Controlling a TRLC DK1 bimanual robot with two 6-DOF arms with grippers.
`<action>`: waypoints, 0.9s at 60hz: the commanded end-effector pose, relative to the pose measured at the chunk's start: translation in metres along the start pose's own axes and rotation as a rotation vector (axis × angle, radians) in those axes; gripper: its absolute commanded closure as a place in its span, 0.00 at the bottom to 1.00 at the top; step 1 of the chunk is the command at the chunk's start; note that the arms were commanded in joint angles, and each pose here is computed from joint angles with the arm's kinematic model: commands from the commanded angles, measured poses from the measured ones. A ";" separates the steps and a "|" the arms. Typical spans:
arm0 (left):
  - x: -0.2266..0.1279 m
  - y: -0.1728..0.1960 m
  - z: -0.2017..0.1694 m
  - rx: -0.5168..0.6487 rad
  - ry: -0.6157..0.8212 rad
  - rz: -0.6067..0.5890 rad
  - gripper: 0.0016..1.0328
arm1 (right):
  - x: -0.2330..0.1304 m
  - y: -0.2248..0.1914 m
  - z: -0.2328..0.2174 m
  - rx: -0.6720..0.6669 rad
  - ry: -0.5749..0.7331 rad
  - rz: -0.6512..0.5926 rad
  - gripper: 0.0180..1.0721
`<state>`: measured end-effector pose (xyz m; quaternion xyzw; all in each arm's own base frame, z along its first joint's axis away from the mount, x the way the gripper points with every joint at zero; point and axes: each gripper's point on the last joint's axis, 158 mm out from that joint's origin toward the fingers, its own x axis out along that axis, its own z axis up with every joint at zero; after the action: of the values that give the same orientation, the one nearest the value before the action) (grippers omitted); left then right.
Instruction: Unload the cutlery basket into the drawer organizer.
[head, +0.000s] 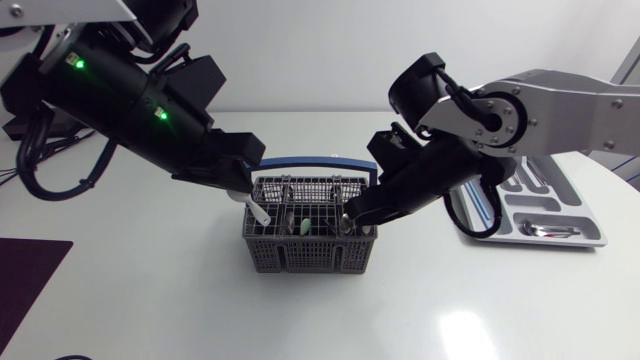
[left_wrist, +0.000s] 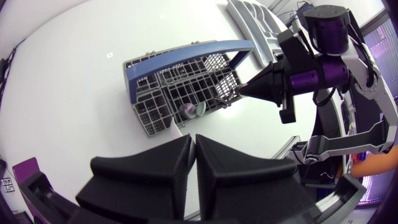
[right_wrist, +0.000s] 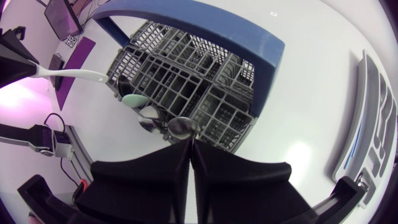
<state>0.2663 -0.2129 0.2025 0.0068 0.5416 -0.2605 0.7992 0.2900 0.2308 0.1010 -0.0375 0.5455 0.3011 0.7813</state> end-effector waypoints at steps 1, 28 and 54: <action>-0.015 -0.005 0.003 -0.010 -0.032 -0.003 0.97 | -0.007 0.003 -0.004 0.000 0.002 0.003 0.94; -0.026 -0.007 -0.005 -0.007 -0.040 0.000 0.97 | -0.053 0.024 0.014 -0.023 -0.089 0.041 0.94; -0.031 -0.009 -0.014 -0.007 -0.034 0.013 0.97 | -0.109 0.049 0.022 -0.032 -0.165 0.102 0.94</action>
<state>0.2471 -0.2050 0.2185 0.0105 0.5322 -0.2568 0.8067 0.2646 0.2306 0.1955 -0.0131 0.4908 0.3423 0.8011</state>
